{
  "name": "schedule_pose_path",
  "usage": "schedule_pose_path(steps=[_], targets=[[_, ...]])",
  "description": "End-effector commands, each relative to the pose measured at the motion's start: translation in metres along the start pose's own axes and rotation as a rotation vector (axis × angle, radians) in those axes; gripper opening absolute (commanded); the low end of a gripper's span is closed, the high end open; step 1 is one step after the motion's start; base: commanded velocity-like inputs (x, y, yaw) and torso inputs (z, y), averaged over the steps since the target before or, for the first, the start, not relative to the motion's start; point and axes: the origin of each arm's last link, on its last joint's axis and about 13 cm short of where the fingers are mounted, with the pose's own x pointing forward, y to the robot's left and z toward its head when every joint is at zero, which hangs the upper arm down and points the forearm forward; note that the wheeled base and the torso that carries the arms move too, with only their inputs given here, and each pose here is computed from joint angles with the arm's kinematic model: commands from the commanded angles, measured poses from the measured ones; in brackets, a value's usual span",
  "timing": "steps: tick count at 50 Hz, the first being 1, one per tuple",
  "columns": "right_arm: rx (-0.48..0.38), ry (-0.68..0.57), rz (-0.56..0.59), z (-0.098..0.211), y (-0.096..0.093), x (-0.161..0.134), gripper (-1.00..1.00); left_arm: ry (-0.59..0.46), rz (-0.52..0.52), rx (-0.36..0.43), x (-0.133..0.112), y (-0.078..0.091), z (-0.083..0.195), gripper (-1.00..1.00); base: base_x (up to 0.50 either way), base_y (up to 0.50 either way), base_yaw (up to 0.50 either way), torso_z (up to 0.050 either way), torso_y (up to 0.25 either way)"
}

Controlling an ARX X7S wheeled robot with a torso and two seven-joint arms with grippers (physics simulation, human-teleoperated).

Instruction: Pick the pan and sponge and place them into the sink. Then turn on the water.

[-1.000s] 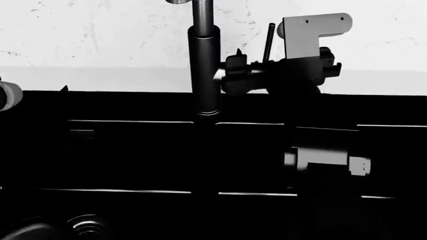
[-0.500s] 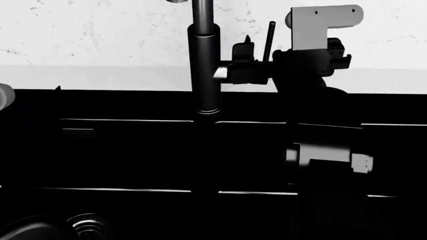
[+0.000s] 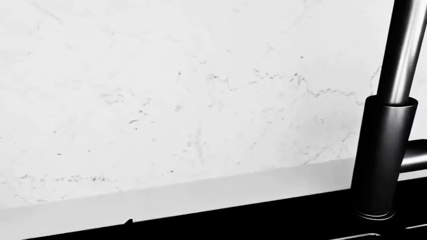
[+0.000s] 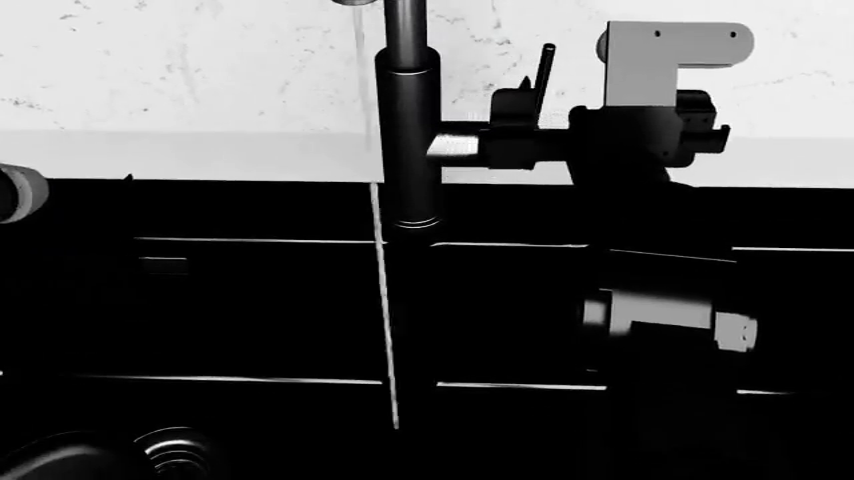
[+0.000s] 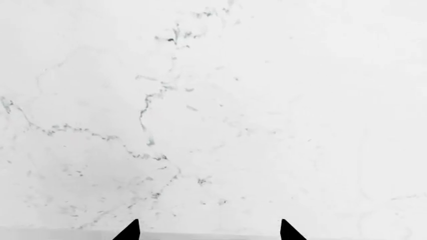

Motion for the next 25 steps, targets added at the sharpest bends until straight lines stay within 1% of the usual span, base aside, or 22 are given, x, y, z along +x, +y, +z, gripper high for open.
schedule_pose_path(steps=[1, 6, 8, 16, 21, 25], targets=[[-0.003, 0.01, -0.038, 0.001, -0.004, -0.001, 1.0, -0.004, 0.006, -0.003, -0.008, 0.01, 0.001, 1.0, 0.0, 0.0, 0.0, 0.0, 0.0], [-0.005, 0.019, -0.048, -0.001, -0.006, -0.001, 1.0, -0.005, 0.008, -0.001, -0.01, 0.014, 0.002, 1.0, 0.0, 0.0, 0.0, 0.0, 0.0], [-0.003, 0.021, -0.051, -0.001, -0.007, -0.002, 1.0, -0.006, 0.009, -0.001, -0.013, 0.018, 0.002, 1.0, 0.0, 0.0, 0.0, 0.0, 0.0], [0.009, 0.024, -0.06, -0.004, -0.009, -0.002, 1.0, -0.004, 0.012, 0.001, -0.015, 0.02, 0.002, 1.0, 0.0, 0.0, 0.0, 0.0, 0.0], [0.022, 0.028, -0.069, -0.007, -0.01, -0.003, 1.0, -0.003, 0.011, 0.0, -0.02, 0.027, 0.003, 1.0, 0.0, 0.0, 0.0, 0.0, 0.0], [0.024, 0.028, -0.07, -0.008, -0.011, -0.003, 1.0, -0.003, 0.013, 0.001, -0.02, 0.027, 0.002, 1.0, 0.0, 0.0, 0.0, 0.0, 0.0]])
